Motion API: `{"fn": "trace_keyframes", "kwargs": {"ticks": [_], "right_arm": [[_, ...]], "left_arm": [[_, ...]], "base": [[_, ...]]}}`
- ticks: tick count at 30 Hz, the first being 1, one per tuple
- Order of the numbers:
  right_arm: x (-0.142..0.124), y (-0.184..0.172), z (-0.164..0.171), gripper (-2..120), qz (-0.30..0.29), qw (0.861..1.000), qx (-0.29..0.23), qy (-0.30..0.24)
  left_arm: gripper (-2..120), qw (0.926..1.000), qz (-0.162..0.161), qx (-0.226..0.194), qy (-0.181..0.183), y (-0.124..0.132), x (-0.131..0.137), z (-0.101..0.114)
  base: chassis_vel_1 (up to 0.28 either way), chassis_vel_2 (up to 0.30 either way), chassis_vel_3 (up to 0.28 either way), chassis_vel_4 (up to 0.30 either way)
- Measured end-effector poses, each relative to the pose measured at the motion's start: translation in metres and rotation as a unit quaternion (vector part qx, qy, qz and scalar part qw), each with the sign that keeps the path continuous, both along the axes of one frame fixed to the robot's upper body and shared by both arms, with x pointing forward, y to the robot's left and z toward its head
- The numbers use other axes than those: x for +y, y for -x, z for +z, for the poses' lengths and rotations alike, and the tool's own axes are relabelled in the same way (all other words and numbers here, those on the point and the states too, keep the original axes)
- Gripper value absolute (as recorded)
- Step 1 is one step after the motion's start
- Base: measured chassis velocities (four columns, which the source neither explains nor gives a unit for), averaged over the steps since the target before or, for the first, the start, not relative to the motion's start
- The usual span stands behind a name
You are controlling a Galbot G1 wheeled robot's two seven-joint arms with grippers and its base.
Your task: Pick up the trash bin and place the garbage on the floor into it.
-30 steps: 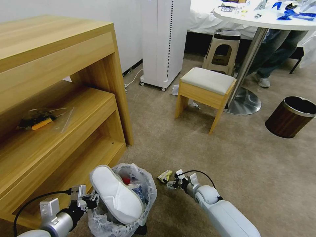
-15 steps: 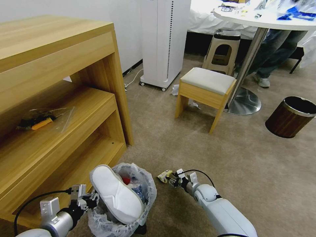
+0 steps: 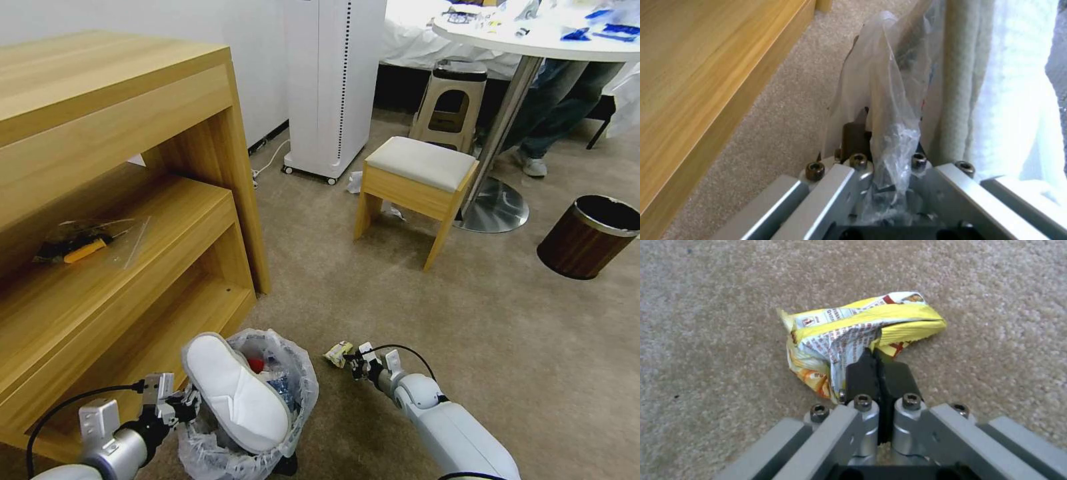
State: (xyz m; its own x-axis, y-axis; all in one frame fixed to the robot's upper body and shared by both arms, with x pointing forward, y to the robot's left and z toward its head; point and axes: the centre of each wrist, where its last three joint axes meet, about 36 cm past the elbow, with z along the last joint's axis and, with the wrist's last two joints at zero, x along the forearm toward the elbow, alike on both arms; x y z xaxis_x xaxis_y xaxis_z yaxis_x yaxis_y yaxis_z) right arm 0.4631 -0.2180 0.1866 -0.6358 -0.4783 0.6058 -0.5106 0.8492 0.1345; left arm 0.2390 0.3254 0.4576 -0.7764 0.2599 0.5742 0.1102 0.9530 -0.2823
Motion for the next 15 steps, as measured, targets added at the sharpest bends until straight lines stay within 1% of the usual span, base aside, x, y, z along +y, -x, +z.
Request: {"fn": "trace_keyframes", "kwargs": {"ticks": [7, 10, 15], "right_arm": [[-0.001, -0.001, 0.005, 0, -0.002, 1.0, -0.011, -0.002], [-0.003, 0.003, 0.018, 0, 0.001, 1.0, -0.026, -0.008], [-0.006, 0.009, 0.029, 0, 0.004, 0.999, -0.032, -0.012]], "left_arm": [[0, 1.0, -0.001, -0.003, -0.001, 0.0, -0.001, 0.003], [0, 1.0, 0.0, -0.003, 0.0, 0.001, -0.001, 0.003], [0, 1.0, 0.0, -0.004, 0.001, 0.001, -0.002, 0.003]], "base": [[0.0, 0.0, 0.0, 0.0], [0.0, 0.0, 0.0, 0.0], [0.0, 0.0, 0.0, 0.0]]}}
